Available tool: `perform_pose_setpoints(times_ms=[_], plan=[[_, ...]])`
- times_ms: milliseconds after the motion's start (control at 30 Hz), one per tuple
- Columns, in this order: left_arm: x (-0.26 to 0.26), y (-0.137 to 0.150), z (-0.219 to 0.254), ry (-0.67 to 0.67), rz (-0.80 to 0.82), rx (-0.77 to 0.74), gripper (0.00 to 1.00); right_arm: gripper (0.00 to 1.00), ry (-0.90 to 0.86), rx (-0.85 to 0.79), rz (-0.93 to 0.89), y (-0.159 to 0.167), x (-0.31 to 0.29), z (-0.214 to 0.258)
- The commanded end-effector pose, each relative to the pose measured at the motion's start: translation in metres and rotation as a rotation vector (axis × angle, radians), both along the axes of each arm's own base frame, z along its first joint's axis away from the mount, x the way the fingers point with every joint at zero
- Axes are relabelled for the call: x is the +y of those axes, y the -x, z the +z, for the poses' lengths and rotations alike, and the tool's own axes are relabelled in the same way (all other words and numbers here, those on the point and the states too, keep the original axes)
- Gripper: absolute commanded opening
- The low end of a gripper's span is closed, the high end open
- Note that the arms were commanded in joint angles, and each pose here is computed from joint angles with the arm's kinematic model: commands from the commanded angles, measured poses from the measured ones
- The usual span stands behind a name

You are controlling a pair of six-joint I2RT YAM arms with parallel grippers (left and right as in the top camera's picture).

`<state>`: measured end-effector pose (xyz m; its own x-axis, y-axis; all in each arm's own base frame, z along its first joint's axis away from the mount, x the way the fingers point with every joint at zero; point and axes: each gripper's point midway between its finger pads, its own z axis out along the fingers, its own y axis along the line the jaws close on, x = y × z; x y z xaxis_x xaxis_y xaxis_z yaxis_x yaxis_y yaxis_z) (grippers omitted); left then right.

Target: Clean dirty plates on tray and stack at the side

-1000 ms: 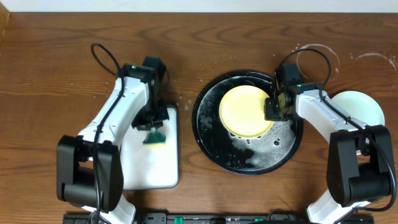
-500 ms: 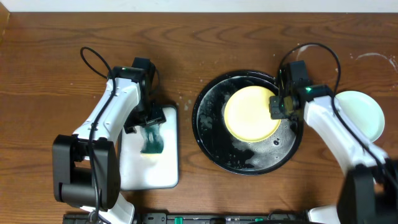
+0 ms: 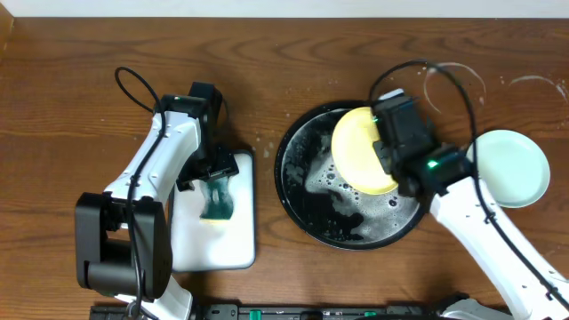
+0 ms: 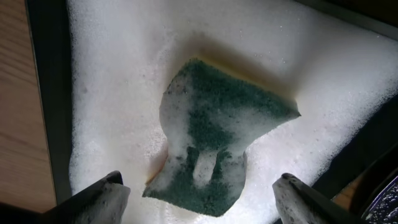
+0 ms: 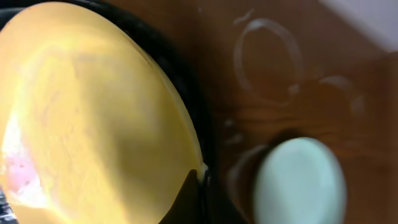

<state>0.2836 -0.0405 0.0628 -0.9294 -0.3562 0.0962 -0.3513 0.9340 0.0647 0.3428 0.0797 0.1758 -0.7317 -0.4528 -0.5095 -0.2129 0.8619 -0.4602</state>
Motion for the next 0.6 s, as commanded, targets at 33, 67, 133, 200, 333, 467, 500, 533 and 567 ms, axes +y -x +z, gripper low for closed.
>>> perform_pose_setpoints(times_ms=[33, 67, 133, 200, 333, 467, 500, 533, 567], plan=[[0.003, 0.001, 0.000, -0.012, -0.006, 0.003, 0.79, 0.01, 0.273, -0.159, 0.005, -0.001, -0.004, 0.047], [0.003, 0.001, 0.000, -0.012, -0.006, 0.003, 0.79, 0.01, 0.302, -0.177, 0.013, 0.001, 0.000, 0.051], [0.003, 0.001, 0.000, -0.012, -0.006, 0.003, 0.79, 0.01, 0.347, -0.204, 0.031, 0.004, 0.008, 0.058], [0.003, 0.001, 0.000, -0.012, -0.006, 0.003, 0.80, 0.01, 0.397, -0.233, 0.043, 0.007, 0.014, 0.066], [0.003, 0.001, 0.000, -0.012, -0.006, 0.003, 0.80, 0.01, 0.520, -0.312, 0.037, 0.016, 0.023, 0.088], [0.003, 0.001, 0.000, -0.012, -0.006, 0.003, 0.80, 0.01, 0.591, -0.396, 0.042, 0.027, 0.040, 0.108], [0.003, 0.001, 0.000, -0.012, -0.006, 0.003, 0.80, 0.01, 0.598, -0.411, 0.039, 0.029, 0.042, 0.111], [0.003, 0.001, 0.000, -0.012, -0.006, 0.003, 0.80, 0.01, 0.608, -0.424, 0.036, 0.031, 0.044, 0.114], [0.003, 0.001, 0.000, -0.012, -0.006, 0.003, 0.80, 0.01, 0.618, -0.436, 0.035, 0.033, 0.047, 0.117]])
